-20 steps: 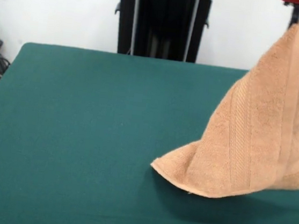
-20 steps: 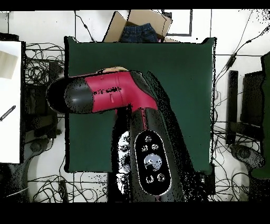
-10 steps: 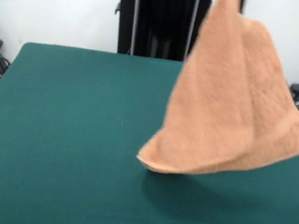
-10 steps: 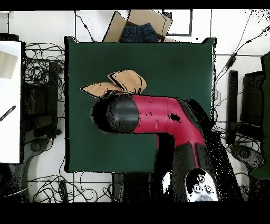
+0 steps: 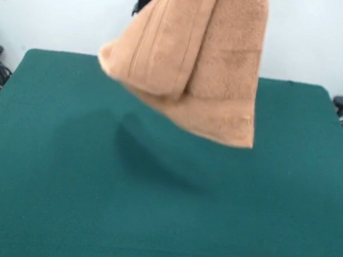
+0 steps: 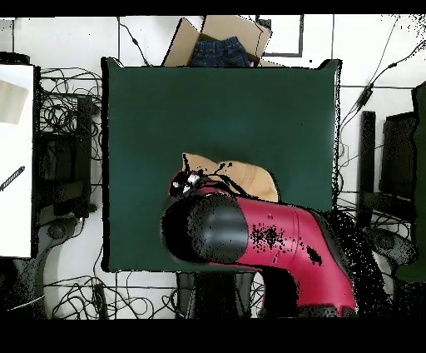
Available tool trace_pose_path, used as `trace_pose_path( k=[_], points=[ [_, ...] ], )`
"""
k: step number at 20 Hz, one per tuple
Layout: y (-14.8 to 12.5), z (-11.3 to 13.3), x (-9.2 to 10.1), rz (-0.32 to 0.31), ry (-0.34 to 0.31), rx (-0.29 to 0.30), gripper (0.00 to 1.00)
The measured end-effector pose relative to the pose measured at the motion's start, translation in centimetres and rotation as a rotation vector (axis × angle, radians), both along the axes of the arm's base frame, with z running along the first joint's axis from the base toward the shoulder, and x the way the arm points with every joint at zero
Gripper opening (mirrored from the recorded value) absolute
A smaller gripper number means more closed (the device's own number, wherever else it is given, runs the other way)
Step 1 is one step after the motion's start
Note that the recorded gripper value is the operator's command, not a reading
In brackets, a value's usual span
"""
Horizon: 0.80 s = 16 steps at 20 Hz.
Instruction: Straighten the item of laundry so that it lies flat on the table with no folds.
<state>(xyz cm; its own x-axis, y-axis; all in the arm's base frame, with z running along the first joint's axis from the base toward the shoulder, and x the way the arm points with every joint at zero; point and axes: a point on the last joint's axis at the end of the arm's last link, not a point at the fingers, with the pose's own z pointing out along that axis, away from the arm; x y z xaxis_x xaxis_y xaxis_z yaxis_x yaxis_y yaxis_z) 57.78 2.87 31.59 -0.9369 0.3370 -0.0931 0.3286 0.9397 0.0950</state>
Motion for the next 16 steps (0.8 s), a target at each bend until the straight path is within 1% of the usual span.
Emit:
trace_pose_path(
  k=[5,9,11,14,16],
  points=[
    [0.7,0.4,-2.0,0.039,0.001,-0.018,0.0],
    [1.3,-0.2,-3.4,0.049,-0.009,-0.028,0.0],
    [1.5,-0.5,-3.7,0.049,-0.018,-0.031,0.0],
    [1.8,-1.7,-4.2,0.052,-0.056,-0.036,0.0],
    [2.0,-2.6,-4.5,0.055,-0.094,-0.038,0.0]
  ],
)
